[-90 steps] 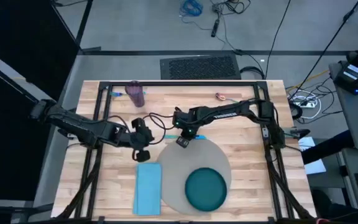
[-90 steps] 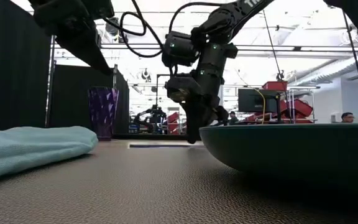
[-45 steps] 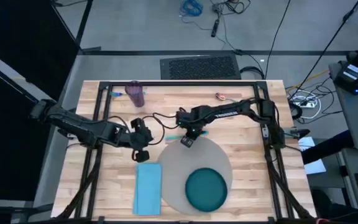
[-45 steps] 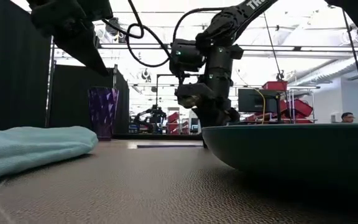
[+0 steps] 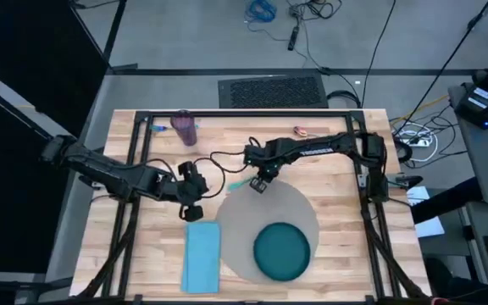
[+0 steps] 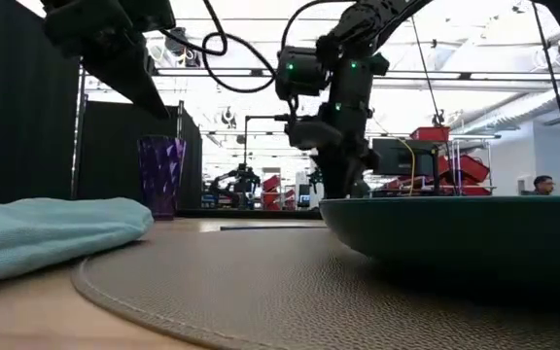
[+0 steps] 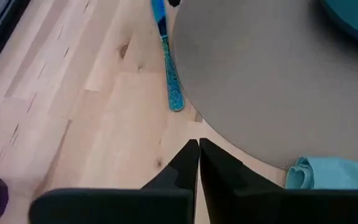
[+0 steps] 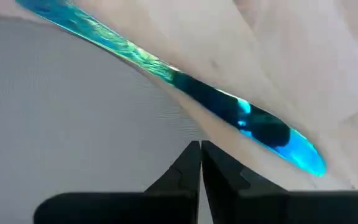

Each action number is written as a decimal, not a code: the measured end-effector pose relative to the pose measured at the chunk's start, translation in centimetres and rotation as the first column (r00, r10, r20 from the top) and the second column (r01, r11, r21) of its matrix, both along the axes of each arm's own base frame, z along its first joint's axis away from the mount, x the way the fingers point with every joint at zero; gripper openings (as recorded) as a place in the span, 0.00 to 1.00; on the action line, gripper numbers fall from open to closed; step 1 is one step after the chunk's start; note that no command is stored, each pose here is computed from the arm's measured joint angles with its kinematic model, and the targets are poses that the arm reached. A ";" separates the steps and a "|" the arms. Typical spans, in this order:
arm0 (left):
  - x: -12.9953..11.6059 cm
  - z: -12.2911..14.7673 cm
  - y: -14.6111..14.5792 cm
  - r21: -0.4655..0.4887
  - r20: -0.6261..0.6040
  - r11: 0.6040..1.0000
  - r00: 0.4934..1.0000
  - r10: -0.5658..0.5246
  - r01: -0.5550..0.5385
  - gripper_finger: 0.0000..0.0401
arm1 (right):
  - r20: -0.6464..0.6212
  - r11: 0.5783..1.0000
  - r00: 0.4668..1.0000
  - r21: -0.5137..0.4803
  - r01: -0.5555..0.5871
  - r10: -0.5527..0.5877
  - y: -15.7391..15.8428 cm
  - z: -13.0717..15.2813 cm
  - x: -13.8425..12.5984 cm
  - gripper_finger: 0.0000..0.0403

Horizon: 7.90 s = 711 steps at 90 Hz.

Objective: Set table place
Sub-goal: Adjust the gray mat, then move the iridescent knife to the bottom right of the table

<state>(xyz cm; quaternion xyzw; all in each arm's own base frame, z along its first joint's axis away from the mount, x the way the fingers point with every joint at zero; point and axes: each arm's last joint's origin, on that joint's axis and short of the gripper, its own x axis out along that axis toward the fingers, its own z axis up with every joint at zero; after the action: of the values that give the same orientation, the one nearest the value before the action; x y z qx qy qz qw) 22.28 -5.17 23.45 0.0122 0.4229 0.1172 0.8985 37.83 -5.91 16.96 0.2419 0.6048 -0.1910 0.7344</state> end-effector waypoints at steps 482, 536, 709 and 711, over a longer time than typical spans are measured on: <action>-0.6 -0.2 -0.6 0.091 -0.054 0.994 0.997 -0.064 0.068 0.00 | -0.043 0.985 0.986 0.060 0.163 -0.161 11.3 2.1 -13.8 0.00; -0.5 2.2 2.5 0.154 0.101 0.988 0.995 0.000 -0.016 0.00 | 0.308 0.801 0.745 0.118 0.588 -0.592 4.6 0.5 -13.9 0.00; -0.2 2.5 2.3 0.104 0.149 0.995 0.989 -0.023 0.007 0.00 | -0.074 0.991 0.997 0.136 0.010 0.000 8.9 -3.8 -14.7 0.01; -0.2 2.5 2.3 0.105 0.148 0.994 0.989 -0.023 0.008 0.00 | -0.078 0.988 0.997 0.151 0.014 -0.002 9.3 -3.8 -14.8 0.01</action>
<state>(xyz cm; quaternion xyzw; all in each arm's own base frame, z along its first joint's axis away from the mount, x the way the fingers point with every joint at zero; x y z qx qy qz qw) 22.12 -2.86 25.96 0.0533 0.3478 0.1326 0.9266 23.07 3.41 13.20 0.2917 0.6448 -0.1567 0.6889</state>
